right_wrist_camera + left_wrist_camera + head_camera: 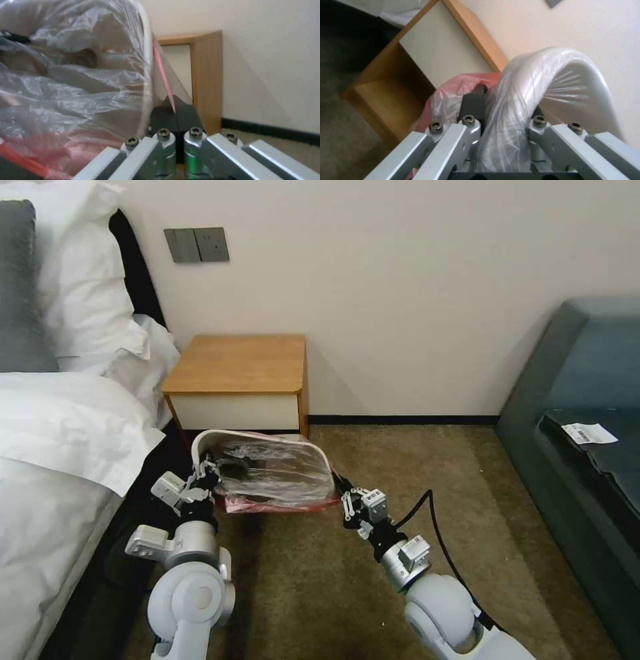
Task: Pick up the garbage bag from the table and place it over the trash can.
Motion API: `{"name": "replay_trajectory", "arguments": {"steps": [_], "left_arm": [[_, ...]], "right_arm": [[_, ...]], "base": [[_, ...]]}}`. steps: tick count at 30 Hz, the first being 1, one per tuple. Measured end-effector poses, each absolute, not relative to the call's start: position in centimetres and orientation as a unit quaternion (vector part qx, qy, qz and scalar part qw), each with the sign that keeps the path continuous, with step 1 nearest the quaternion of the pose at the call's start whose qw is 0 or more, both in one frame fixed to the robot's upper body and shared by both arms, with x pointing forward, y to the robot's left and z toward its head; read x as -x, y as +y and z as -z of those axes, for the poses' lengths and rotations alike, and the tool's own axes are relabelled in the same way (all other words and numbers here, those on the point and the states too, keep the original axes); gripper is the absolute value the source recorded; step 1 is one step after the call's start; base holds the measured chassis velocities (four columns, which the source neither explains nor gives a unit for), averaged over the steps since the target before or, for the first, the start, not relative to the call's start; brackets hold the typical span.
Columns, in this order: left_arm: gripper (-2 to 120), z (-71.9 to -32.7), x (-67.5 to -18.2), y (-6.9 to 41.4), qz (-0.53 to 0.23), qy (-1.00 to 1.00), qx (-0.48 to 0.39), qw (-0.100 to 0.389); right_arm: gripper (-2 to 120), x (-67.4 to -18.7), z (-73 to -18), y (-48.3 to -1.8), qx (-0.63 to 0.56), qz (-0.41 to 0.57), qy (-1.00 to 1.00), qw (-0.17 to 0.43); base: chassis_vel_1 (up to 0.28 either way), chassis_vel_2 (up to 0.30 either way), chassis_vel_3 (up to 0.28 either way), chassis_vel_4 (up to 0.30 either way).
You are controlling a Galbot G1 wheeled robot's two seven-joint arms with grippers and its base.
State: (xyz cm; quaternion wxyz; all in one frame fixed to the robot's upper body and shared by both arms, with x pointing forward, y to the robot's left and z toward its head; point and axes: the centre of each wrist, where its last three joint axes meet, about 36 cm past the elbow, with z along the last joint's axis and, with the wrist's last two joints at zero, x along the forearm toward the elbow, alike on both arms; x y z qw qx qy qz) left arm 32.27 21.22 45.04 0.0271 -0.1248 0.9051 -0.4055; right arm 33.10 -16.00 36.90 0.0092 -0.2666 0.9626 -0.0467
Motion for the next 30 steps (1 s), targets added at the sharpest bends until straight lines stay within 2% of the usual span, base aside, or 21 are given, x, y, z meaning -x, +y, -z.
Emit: {"name": "replay_trajectory", "arguments": {"steps": [2, 5, 9, 12, 15, 21, 30], "left_arm": [[14, -45.4, -32.1, 20.8, 0.422, 0.898, 0.119, 0.028], [14, -45.7, -31.8, 20.4, 0.443, 0.888, 0.116, 0.027], [14, -45.9, -31.5, 20.1, 0.472, 0.875, 0.108, 0.023], [14, -46.2, -31.3, 20.0, 0.492, 0.864, 0.102, 0.02], [15, -46.4, -31.0, 19.8, 0.506, 0.857, 0.097, 0.016], [15, -45.8, -29.5, 18.8, 0.522, 0.848, 0.091, 0.001], [17, -45.7, -28.2, 17.6, 0.545, 0.836, 0.071, 0.001]], "right_arm": [[0, -32.7, -37.2, -15.2, 0.265, -0.004, 0.964, -0.008], [0, -32.5, -37.1, -14.6, 0.258, -0.03, 0.966, -0.023], [0, -32.8, -36.4, -14.6, 0.253, -0.019, 0.967, -0.028], [0, -33.8, -35.7, -14.9, 0.241, 0.013, 0.97, -0.009], [6, -34.7, -35.1, -15.3, 0.233, 0.033, 0.972, 0.003], [0, -35.9, -33.9, -15.6, 0.217, 0.037, 0.975, 0.003], [0, -37.0, -33.2, -15.5, 0.207, 0.03, 0.978, 0.006]], "base": [[0.0, 0.0, 0.0, 0.0], [0.0, 0.0, 0.0, 0.0], [0.0, 0.0, 0.0, 0.0], [0.0, 0.0, 0.0, 0.0], [0.0, 0.0, 0.0, 0.0], [0.0, 0.0, 0.0, 0.0], [0.0, 0.0, 0.0, 0.0]]}}
